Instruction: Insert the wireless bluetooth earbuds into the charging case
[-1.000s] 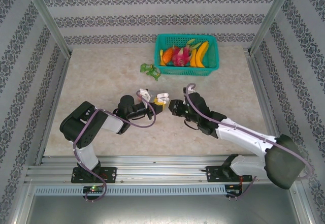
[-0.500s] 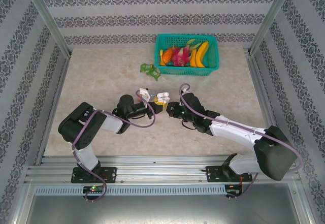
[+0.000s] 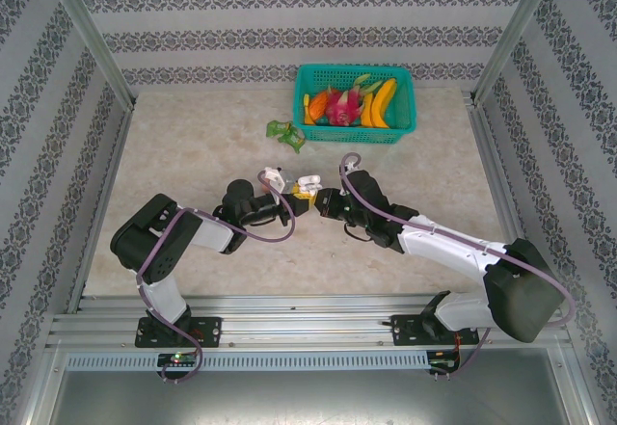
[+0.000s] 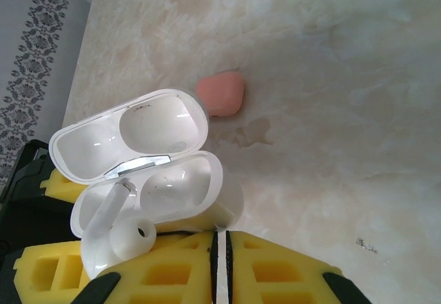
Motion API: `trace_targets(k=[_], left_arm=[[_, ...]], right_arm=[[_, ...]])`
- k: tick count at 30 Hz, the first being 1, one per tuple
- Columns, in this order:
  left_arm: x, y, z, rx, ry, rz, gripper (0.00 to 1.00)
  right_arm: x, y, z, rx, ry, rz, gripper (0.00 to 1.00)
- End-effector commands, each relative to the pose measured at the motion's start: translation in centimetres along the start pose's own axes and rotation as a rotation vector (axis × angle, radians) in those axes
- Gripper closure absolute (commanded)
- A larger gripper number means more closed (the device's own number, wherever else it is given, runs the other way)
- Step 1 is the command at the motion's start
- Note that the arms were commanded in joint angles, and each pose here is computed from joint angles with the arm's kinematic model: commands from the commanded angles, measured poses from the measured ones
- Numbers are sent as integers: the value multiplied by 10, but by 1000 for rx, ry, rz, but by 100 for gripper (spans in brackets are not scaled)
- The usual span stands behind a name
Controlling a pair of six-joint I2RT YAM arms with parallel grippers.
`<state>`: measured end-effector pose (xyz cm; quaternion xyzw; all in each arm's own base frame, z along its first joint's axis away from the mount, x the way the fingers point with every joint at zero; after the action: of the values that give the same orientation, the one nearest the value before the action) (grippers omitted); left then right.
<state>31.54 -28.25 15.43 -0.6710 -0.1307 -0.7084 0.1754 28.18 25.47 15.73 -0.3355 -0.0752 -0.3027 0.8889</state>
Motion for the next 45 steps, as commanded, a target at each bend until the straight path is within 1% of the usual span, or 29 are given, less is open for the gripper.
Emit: trace_targets(k=[1, 30, 39, 45], left_arm=[[19, 3, -5, -35, 37, -61, 100], [6, 5, -7, -48, 10, -39, 100], [6, 6, -7, -50, 9, -42, 100], [7, 6, -8, -52, 6, -48, 100]], right_arm=[[13, -4, 23, 57, -24, -29, 86], [26, -23, 61, 163, -11, -42, 86], [28, -17, 62, 160, -10, -43, 85], [31, -23, 59, 149, -17, -71, 84]])
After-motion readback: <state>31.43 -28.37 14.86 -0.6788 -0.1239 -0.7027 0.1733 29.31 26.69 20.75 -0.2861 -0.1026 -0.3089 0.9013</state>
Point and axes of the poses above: each hand's point on the last joint's axis, 136 mm out from that joint toward the fingers, its own y axis out along the fingers, its own z axis along the line the jaws close on, x = y × z, the point moved 2 cm from there along -y, back along the fingers, and after that the axes turned 14 degrees about y, right-handed, at the moved point
